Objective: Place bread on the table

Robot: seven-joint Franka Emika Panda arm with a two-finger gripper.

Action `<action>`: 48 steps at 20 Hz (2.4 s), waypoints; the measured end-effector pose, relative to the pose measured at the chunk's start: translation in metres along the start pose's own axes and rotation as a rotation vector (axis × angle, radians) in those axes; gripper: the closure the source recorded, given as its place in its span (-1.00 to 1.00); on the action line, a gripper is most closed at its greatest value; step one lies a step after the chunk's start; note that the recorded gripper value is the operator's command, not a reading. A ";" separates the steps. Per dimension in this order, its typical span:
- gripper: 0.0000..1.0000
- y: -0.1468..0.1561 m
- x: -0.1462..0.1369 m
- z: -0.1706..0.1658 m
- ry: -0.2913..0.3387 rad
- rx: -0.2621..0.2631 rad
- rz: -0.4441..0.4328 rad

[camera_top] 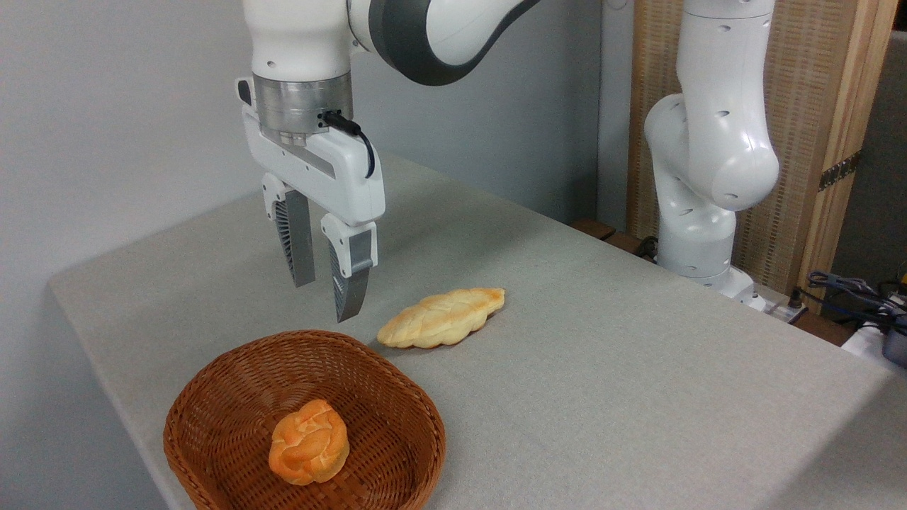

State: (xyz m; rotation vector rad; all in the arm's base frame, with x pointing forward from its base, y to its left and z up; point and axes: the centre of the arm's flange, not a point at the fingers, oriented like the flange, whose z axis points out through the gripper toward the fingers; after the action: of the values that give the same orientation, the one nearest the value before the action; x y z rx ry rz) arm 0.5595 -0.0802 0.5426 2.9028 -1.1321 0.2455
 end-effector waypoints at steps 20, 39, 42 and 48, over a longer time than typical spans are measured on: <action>-1.00 -0.009 -0.003 -0.007 0.009 0.026 -0.019; -1.00 -0.074 -0.001 0.098 0.019 0.081 -0.097; -1.00 -0.076 0.001 0.116 0.010 0.079 -0.096; -0.36 -0.077 0.002 0.130 -0.002 0.074 -0.094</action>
State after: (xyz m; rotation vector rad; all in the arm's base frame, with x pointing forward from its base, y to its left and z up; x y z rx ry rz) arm 0.6311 -0.0344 0.4177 3.0112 -1.0040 0.2893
